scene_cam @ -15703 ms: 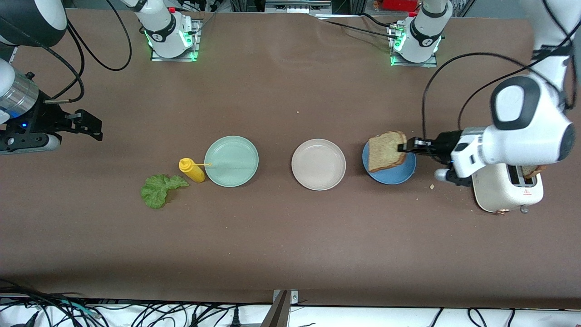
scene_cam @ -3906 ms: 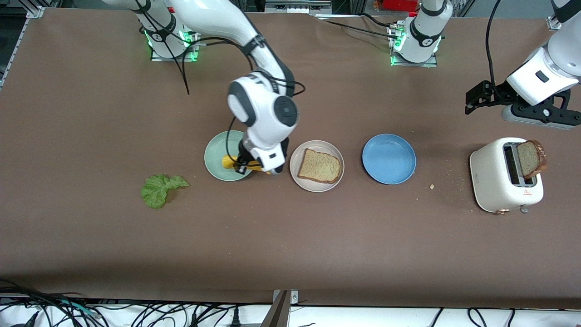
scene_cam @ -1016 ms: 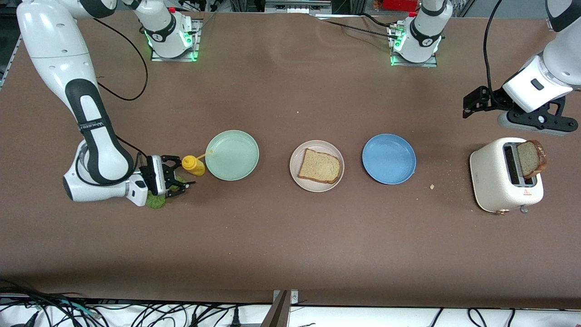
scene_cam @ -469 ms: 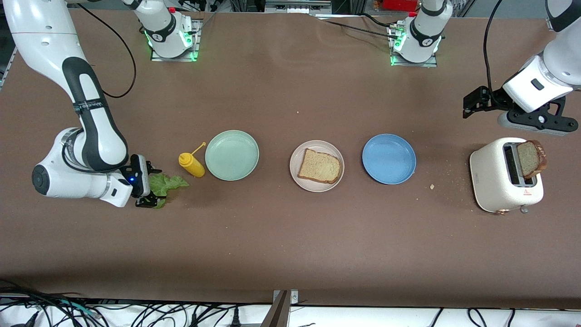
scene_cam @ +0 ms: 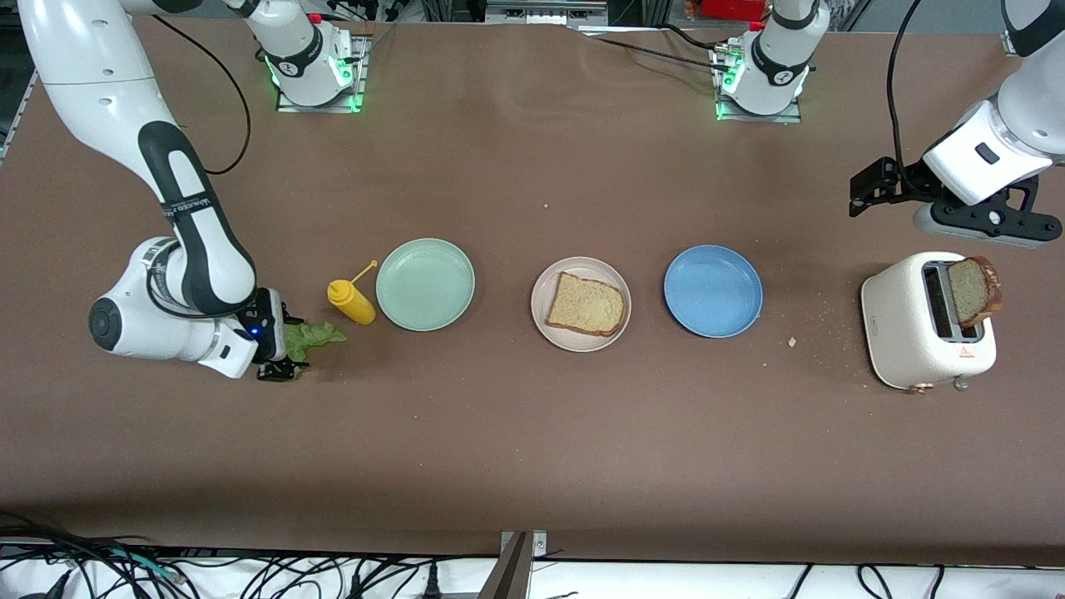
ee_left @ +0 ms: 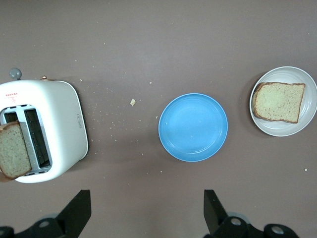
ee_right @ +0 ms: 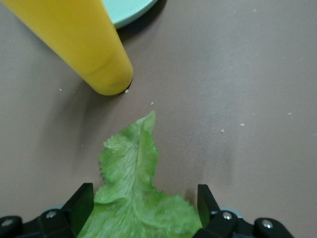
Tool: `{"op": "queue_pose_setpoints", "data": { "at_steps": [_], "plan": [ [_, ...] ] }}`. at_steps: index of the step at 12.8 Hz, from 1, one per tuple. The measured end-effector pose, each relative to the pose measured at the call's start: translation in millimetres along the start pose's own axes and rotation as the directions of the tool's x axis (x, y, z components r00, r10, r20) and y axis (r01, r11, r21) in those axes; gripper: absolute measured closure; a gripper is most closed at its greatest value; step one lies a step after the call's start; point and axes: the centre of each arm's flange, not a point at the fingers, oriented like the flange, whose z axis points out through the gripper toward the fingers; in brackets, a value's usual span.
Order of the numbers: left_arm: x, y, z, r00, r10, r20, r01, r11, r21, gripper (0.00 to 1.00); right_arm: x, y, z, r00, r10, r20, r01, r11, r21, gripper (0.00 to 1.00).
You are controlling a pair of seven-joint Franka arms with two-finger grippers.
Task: Make sandwich in beige plate with both arms
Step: 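Grasp the green lettuce leaf with the right gripper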
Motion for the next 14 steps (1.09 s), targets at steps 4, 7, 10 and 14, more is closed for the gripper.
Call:
{"op": "queue_pose_setpoints", "data": {
  "at_steps": [4, 7, 10, 14],
  "plan": [
    [0, 0, 0, 1.000, 0.000, 0.000, 0.000, 1.000, 0.000, 0.00, 0, -1, 3, 1.000, 0.000, 0.001, 0.000, 1.000, 0.000, 0.34],
    [0, 0, 0, 1.000, 0.000, 0.000, 0.000, 1.000, 0.000, 0.00, 5, 2, -13, 1.000, -0.007, 0.006, 0.007, 1.000, -0.020, 0.71],
    [0, 0, 0, 1.000, 0.000, 0.000, 0.000, 1.000, 0.000, 0.00, 25, 0, -61, 1.000, 0.018, 0.010, -0.018, 1.000, -0.012, 0.98],
    [0, 0, 0, 1.000, 0.000, 0.000, 0.000, 1.000, 0.000, 0.00, 59, -16, -140, 0.991, 0.118, 0.071, -0.119, 0.993, 0.021, 0.98]
  ]
}}
